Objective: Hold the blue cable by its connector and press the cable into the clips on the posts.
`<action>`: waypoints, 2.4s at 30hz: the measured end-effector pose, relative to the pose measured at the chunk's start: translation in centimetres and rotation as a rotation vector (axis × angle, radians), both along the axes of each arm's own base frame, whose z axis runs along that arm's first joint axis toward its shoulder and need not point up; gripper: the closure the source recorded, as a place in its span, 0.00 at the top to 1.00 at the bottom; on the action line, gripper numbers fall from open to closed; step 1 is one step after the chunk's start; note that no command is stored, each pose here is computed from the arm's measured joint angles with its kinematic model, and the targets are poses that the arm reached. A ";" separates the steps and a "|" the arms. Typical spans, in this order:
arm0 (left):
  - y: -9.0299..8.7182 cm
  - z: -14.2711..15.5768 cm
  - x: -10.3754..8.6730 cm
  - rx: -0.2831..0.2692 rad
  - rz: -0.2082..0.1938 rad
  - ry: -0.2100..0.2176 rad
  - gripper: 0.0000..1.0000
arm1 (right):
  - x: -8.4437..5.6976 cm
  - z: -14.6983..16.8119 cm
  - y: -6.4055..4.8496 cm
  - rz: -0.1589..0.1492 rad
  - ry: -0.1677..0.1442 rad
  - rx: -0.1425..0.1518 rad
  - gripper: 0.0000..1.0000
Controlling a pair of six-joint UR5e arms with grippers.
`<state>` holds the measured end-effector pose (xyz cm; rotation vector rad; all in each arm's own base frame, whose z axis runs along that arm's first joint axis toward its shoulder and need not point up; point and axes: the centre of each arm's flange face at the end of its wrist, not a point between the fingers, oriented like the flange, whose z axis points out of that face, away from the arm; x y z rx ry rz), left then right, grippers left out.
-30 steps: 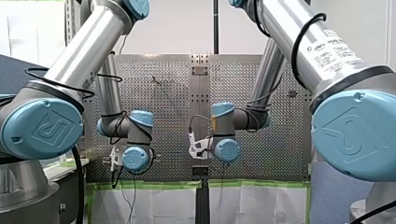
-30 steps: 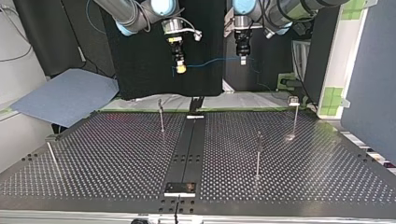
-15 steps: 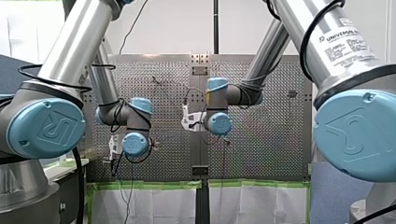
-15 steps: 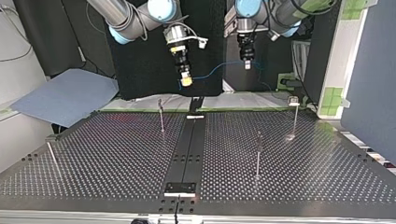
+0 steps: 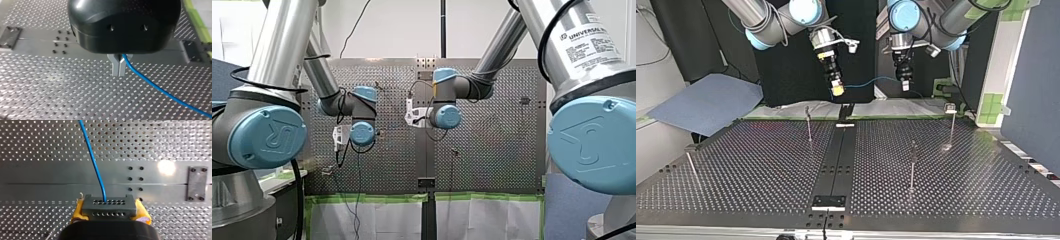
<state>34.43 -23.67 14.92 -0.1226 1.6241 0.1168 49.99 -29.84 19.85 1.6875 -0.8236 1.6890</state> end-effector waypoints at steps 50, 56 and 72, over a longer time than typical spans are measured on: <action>2.8 16.8 3.8 -0.090 0.003 -0.213 0.00 | 6.3 10.4 -6.6 0.043 -0.117 -0.017 0.00; 2.7 17.2 5.5 -0.089 -0.016 -0.192 0.00 | 6.0 11.0 -7.6 0.032 -0.128 -0.016 0.00; 2.7 18.7 8.1 -0.095 -0.041 -0.183 0.00 | 7.1 11.4 -9.4 0.055 -0.119 -0.005 0.00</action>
